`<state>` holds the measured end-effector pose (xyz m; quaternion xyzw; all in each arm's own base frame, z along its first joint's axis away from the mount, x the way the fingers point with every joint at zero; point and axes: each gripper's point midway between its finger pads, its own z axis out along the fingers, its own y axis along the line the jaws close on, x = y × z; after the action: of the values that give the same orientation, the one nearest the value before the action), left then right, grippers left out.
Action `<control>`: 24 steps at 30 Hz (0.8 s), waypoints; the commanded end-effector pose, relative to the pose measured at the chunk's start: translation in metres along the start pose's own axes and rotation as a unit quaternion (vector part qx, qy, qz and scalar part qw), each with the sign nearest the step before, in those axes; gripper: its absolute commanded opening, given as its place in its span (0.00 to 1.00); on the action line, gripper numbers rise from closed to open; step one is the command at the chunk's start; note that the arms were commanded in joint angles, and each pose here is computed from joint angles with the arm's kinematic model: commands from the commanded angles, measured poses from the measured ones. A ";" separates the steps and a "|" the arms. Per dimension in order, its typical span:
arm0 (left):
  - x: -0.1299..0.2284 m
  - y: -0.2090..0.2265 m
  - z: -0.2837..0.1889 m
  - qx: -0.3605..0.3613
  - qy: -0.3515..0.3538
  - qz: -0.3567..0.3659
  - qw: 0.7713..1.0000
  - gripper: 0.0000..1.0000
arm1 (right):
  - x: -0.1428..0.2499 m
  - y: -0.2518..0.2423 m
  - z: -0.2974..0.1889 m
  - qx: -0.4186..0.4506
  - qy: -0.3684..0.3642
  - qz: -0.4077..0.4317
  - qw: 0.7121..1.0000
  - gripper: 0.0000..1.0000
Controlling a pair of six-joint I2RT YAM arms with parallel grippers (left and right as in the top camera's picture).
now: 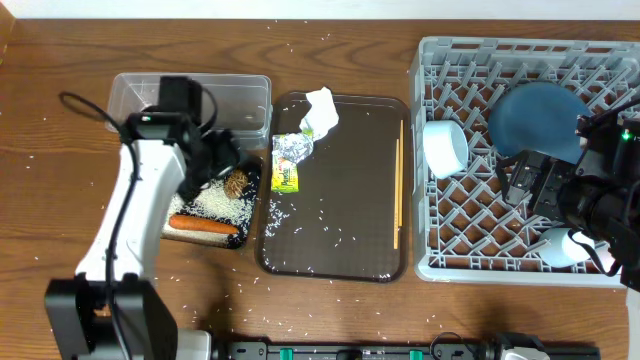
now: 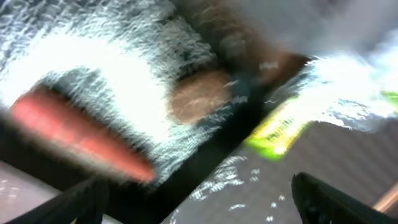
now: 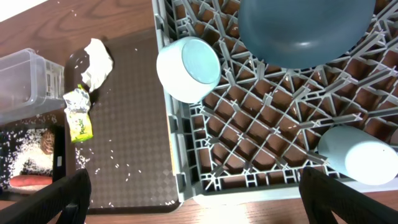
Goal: Sort waste into correct bins and load items into the dishwasher rack
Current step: 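Place the carrot onto the black tray with the left gripper, then grasp the foil-and-yellow wrapper with the left gripper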
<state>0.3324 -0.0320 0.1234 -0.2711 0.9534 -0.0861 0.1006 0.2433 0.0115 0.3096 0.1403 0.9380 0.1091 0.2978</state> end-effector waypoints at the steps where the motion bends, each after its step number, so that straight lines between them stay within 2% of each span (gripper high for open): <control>1: 0.008 -0.046 -0.009 0.044 -0.029 0.169 0.984 0.95 | -0.004 -0.003 -0.003 0.005 -0.008 -0.001 1.000 0.99; 4: 0.020 -0.089 -0.003 0.074 -0.058 0.319 0.943 0.95 | -0.004 -0.003 -0.003 0.006 -0.007 -0.001 1.000 0.99; 6: 0.030 -0.115 0.003 0.089 -0.078 0.407 0.906 0.95 | -0.003 -0.003 -0.003 0.006 -0.007 -0.001 1.000 0.99; 8: 0.035 -0.130 0.014 0.081 -0.094 0.461 0.879 0.93 | -0.003 -0.004 -0.003 0.006 -0.005 0.000 1.000 0.99; 12: 0.028 -0.130 0.043 0.019 -0.106 0.474 0.874 0.92 | 0.000 -0.004 -0.003 0.008 0.001 0.001 1.000 0.99; 14: 0.029 -0.128 0.063 0.009 -0.092 0.475 0.875 0.92 | 0.002 -0.005 -0.003 0.008 0.003 0.001 1.000 0.99; 19: 0.031 -0.121 0.103 -0.010 -0.062 0.475 0.878 0.83 | 0.002 -0.005 -0.003 0.008 0.004 0.001 1.000 0.99; 24: 0.030 -0.123 0.135 -0.013 -0.055 0.476 0.878 0.81 | 0.002 -0.003 -0.003 0.005 0.005 0.001 1.000 0.99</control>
<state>0.3994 -0.1714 0.0284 0.2068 0.9602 -0.0151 0.1869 0.2392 0.0118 0.3066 0.1403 0.9411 0.1081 0.2879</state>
